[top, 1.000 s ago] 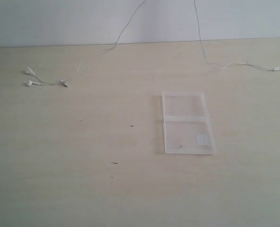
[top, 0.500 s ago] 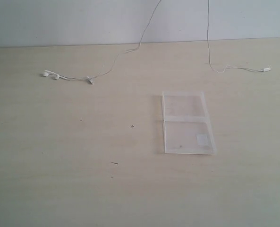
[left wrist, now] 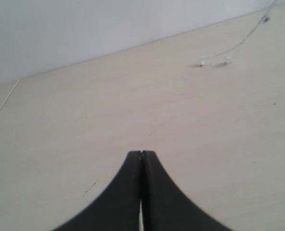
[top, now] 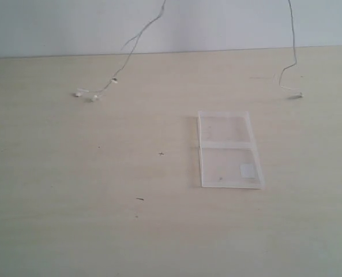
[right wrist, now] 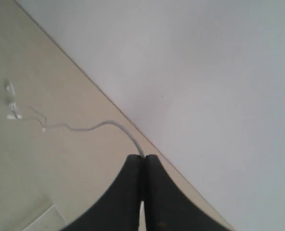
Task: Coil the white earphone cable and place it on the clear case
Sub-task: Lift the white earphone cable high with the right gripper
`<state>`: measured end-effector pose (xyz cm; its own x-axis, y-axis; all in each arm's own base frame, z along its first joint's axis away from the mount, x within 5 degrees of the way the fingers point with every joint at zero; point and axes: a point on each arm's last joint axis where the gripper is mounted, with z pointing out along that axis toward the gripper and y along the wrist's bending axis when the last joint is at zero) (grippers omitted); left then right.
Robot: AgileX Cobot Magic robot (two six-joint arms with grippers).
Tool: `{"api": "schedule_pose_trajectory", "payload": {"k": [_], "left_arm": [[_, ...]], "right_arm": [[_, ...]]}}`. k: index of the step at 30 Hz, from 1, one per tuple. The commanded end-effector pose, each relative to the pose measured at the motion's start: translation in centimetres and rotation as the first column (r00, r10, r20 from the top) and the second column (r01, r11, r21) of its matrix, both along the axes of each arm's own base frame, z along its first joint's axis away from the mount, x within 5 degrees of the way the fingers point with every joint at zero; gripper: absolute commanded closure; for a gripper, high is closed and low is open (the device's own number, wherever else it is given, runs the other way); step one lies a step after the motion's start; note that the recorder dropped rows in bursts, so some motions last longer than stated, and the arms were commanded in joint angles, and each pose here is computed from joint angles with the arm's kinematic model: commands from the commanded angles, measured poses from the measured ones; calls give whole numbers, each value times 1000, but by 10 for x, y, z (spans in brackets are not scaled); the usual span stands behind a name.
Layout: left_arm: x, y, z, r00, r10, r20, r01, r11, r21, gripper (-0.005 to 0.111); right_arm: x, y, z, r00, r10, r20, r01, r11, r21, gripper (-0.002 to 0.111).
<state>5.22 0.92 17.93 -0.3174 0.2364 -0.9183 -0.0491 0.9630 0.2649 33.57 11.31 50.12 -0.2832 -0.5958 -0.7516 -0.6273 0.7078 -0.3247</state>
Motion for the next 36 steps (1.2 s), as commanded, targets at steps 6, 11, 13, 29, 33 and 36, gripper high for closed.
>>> {"api": "schedule_pose_trajectory", "payload": {"k": [6, 11, 13, 29, 33, 36], "left_arm": [[0, 0, 0, 1000, -6, 10, 6, 1000, 4, 107], [0, 0, 0, 1000, -6, 10, 6, 1000, 4, 107], [0, 0, 0, 1000, -6, 10, 6, 1000, 4, 107], [0, 0, 0, 1000, -6, 10, 6, 1000, 4, 107], [1, 1, 5, 998, -15, 57, 10, 997, 80, 107], [4, -3, 22, 968, -58, 243, 35, 995, 97, 107]], "right_arm": [[-63, -12, 50, 993, 20, 115, -34, 992, 122, 108], [-74, -7, 57, 991, 73, 116, -94, 977, 192, 108], [-77, -5, 61, 987, 89, 135, -119, 966, 229, 108], [-118, 9, 96, 927, 271, 259, -368, 789, 493, 108], [-121, 11, 97, 919, 301, 254, -392, 765, 511, 108], [-122, 12, 97, 916, 310, 254, -399, 756, 519, 108]]}}
